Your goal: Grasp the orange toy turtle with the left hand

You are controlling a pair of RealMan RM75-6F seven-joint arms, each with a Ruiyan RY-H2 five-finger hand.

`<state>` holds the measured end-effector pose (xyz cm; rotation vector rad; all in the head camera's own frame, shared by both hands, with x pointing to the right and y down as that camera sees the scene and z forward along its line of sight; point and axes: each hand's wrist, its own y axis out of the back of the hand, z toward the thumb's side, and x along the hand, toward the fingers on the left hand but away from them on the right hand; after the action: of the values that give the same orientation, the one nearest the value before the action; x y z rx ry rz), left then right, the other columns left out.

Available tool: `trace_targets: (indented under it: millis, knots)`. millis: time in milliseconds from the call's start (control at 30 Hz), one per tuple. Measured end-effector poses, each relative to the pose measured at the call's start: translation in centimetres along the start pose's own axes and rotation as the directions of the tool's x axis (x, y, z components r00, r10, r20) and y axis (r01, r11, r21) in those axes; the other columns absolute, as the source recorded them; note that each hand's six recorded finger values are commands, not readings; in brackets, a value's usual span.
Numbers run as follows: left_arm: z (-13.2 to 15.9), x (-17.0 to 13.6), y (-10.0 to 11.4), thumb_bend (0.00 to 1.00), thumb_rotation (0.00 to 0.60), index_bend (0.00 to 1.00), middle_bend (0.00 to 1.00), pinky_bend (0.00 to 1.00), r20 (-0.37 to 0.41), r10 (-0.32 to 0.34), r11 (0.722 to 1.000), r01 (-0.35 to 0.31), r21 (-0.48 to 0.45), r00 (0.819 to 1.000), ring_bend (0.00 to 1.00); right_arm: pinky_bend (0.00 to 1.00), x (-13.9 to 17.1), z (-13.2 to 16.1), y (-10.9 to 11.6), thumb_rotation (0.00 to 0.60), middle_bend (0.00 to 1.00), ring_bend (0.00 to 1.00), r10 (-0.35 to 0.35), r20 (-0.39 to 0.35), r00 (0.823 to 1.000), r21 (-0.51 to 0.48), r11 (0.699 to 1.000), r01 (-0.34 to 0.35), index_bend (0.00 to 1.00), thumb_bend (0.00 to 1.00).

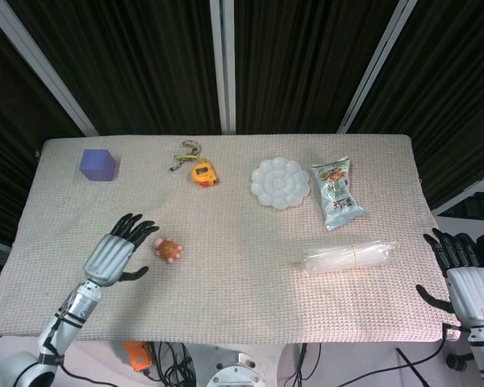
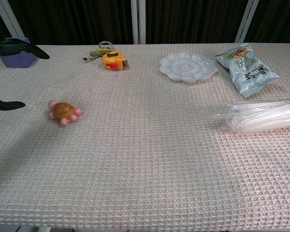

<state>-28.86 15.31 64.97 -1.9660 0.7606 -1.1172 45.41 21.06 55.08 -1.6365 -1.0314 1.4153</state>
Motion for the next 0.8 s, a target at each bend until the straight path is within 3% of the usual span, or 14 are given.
trace_targets:
  millis: [300,800]
  knots:
    - [2.1,3.2,-3.9,0.24,0.600,0.25,0.20,0.04,0.040,-0.073,0.997,0.071,0.038,0.997,0.00,0.00,0.1,-0.9,0.3,0.600,0.00,0.00,-0.006,0.016,1.000,-0.012,1.000,0.006,0.00,0.15]
    - [0.6,5.0,-5.6,0.33,0.600,0.34,0.31,0.04,-0.017,-0.105,0.988,0.106,0.111,0.994,0.00,0.00,0.3,-2.0,0.6,0.600,0.00,0.00,-0.011,0.031,0.999,-0.021,1.000,0.011,0.00,0.15]
